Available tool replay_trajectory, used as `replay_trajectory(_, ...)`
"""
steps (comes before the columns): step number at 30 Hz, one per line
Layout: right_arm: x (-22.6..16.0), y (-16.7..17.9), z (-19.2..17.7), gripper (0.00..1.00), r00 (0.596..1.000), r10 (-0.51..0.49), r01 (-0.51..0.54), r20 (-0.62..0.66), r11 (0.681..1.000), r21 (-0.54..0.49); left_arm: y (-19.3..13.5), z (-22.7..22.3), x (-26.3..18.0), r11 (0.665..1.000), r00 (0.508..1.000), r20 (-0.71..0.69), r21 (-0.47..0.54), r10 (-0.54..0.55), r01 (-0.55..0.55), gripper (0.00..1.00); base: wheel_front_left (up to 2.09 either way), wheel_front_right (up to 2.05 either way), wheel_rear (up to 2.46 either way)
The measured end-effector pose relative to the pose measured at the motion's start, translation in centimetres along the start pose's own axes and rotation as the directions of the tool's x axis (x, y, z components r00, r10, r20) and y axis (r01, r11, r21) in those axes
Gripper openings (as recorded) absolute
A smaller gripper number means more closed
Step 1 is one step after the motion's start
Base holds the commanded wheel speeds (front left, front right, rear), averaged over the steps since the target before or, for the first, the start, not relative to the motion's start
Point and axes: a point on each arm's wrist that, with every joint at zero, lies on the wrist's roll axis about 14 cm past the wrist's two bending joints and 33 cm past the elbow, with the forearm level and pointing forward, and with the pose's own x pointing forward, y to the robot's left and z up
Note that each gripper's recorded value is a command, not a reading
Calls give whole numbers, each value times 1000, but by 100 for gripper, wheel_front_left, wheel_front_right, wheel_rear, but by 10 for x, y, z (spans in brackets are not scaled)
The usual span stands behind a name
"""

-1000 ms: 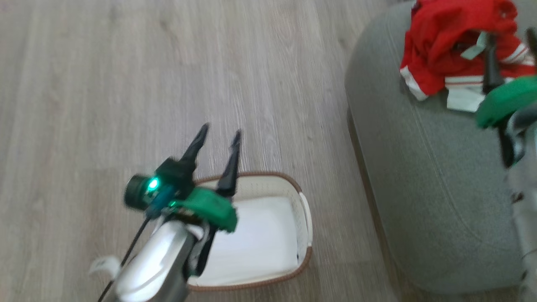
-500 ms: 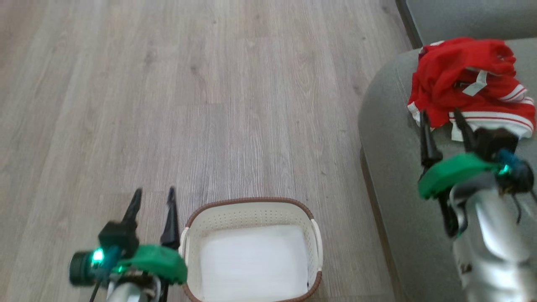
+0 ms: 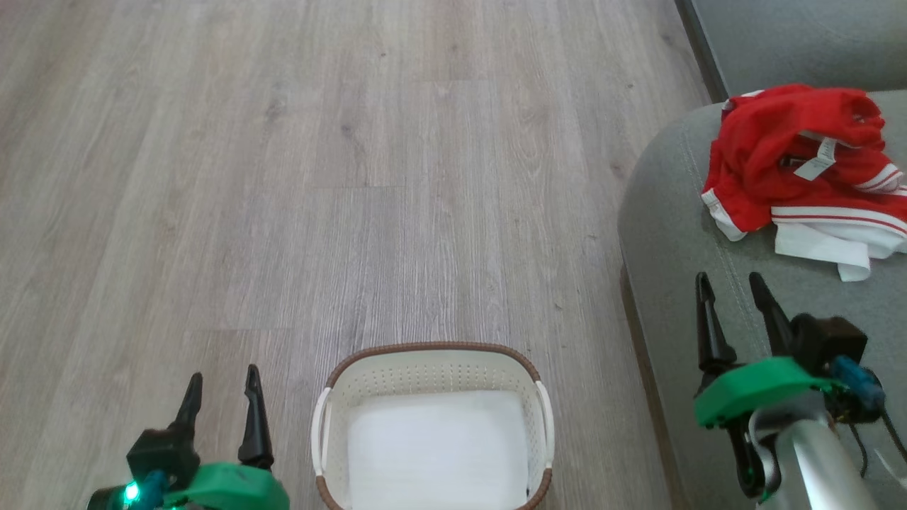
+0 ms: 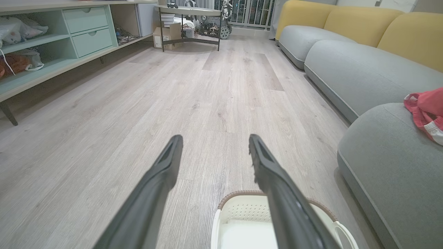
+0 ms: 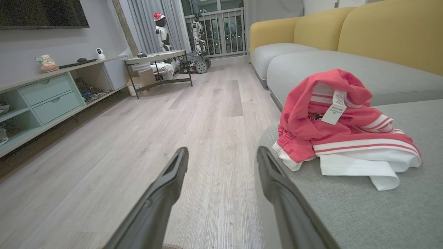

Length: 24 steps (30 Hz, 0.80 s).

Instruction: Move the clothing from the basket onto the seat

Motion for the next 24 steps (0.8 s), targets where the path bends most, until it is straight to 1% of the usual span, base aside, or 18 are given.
replay_trajectory(5,-8,8,0,100,1000,24,-24,8,1000,1,7,1,-7,999,1000,7,-12,30,-30,100,0,0,0)
replay_trajectory(10,-18,18,-8,100,998,54,-54,-13,999,7,11,-1,-13,999,999,6,-16,45,-45,100,0,0,0)
replay_trajectory(24,-27,30,-15,100,995,89,-89,-33,996,-1,12,6,-14,999,999,35,-9,36,-36,100,0,0,0)
